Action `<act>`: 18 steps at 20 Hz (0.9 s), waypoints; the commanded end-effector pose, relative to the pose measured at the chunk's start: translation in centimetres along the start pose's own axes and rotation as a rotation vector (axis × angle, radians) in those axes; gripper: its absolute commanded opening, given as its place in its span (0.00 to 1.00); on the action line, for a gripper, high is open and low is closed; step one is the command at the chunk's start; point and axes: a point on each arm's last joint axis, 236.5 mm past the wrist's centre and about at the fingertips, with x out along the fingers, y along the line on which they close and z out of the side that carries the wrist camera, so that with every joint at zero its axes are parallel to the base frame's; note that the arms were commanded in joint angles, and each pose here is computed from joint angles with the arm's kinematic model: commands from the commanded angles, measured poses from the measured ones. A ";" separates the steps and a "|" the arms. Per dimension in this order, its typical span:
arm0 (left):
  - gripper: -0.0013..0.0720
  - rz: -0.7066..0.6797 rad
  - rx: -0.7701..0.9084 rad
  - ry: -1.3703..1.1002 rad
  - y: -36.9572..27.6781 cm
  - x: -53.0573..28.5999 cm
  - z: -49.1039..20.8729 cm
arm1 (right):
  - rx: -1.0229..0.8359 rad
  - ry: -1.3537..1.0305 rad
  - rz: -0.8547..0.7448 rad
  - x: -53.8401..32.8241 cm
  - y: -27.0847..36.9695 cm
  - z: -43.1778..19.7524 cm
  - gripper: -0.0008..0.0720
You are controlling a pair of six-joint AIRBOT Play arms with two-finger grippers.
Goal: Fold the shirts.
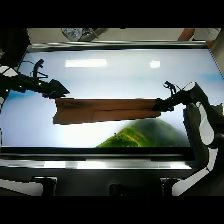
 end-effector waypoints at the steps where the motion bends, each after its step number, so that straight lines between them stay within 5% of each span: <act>1: 0.71 -0.055 0.112 0.023 -4.7 2.6 -0.5 | 0.018 -0.033 0.044 0.7 2.5 1.0 0.07; 2: 0.68 -0.058 0.129 0.023 -5.6 4.0 -0.5 | -0.025 -0.060 0.070 -0.2 3.8 1.5 0.06; 5: 0.18 -0.057 0.143 0.020 -7.7 9.7 -0.8 | -0.157 -0.137 0.064 -5.4 7.2 1.6 0.06; 7: 0.07 -0.052 0.097 0.044 -8.7 14.4 -1.9 | -0.257 -0.179 0.051 -9.4 10.5 0.6 0.06; 14: 0.07 -0.035 -0.007 0.132 -11.5 25.1 -6.8 | -0.492 -0.317 -0.059 -20.0 18.5 -5.1 0.06; 18: 0.07 -0.225 -0.186 0.124 -17.7 30.4 -9.0 | -0.522 -0.406 -0.078 -23.6 20.8 -7.1 0.06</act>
